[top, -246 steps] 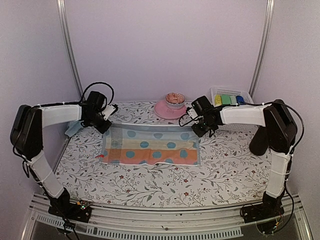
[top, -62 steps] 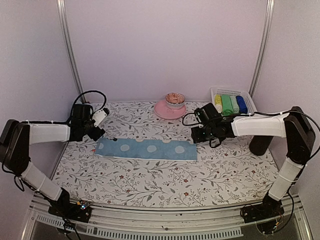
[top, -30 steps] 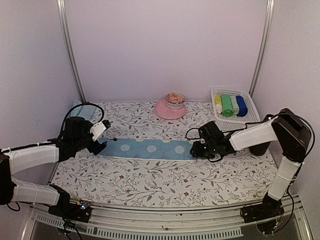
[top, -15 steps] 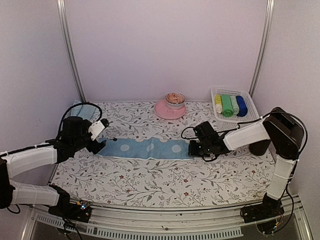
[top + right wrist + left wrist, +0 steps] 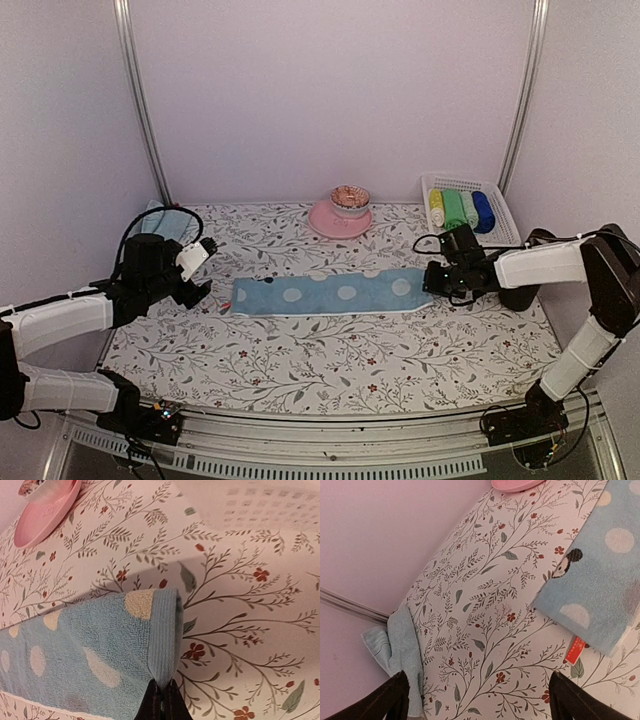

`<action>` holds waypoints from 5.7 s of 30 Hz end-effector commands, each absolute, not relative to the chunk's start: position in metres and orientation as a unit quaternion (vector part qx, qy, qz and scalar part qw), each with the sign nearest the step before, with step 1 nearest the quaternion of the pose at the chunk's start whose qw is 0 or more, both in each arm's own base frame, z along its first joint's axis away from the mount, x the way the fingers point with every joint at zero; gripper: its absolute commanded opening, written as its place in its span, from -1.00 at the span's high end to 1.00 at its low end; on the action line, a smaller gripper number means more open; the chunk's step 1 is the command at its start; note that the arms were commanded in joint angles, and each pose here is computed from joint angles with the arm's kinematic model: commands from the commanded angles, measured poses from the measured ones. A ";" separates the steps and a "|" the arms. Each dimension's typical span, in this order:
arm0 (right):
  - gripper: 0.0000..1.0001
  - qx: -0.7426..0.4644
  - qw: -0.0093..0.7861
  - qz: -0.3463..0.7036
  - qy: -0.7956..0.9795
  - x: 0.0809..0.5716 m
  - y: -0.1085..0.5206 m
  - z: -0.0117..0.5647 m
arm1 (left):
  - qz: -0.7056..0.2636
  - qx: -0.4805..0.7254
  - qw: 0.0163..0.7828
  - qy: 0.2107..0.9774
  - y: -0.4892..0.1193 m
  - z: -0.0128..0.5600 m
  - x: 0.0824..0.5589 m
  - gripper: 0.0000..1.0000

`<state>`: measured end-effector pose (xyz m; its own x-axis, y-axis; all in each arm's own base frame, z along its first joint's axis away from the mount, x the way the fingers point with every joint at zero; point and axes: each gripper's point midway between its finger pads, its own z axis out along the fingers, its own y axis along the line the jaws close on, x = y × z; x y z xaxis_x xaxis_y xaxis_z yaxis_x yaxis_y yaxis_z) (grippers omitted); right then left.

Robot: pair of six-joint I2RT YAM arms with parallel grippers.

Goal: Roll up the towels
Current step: Pick up the towel from the center of the board, then fold the towel at the center of the board, then smooth out the towel at the center of the board.

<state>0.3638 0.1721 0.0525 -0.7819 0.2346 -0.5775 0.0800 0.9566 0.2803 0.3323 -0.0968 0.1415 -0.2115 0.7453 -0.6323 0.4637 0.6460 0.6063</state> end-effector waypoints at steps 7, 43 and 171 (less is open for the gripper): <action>0.97 0.004 0.373 0.185 0.909 0.369 0.169 0.117 | 0.128 0.395 0.491 0.766 -0.100 0.137 0.327 -0.95; 0.97 -0.270 0.299 0.377 0.834 0.364 0.480 0.139 | 0.144 0.364 0.486 0.782 -0.078 0.126 0.333 -0.95; 0.28 -0.206 0.327 0.244 0.890 0.349 0.372 0.083 | -0.369 0.274 0.145 0.876 -0.244 0.033 0.365 1.00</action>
<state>0.3509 0.3745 0.0765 -0.7160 -0.2108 -0.6656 -0.5259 0.7898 0.3156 0.3597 -0.2420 0.0254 -0.8219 0.3782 -0.4260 0.5681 0.6004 -0.5628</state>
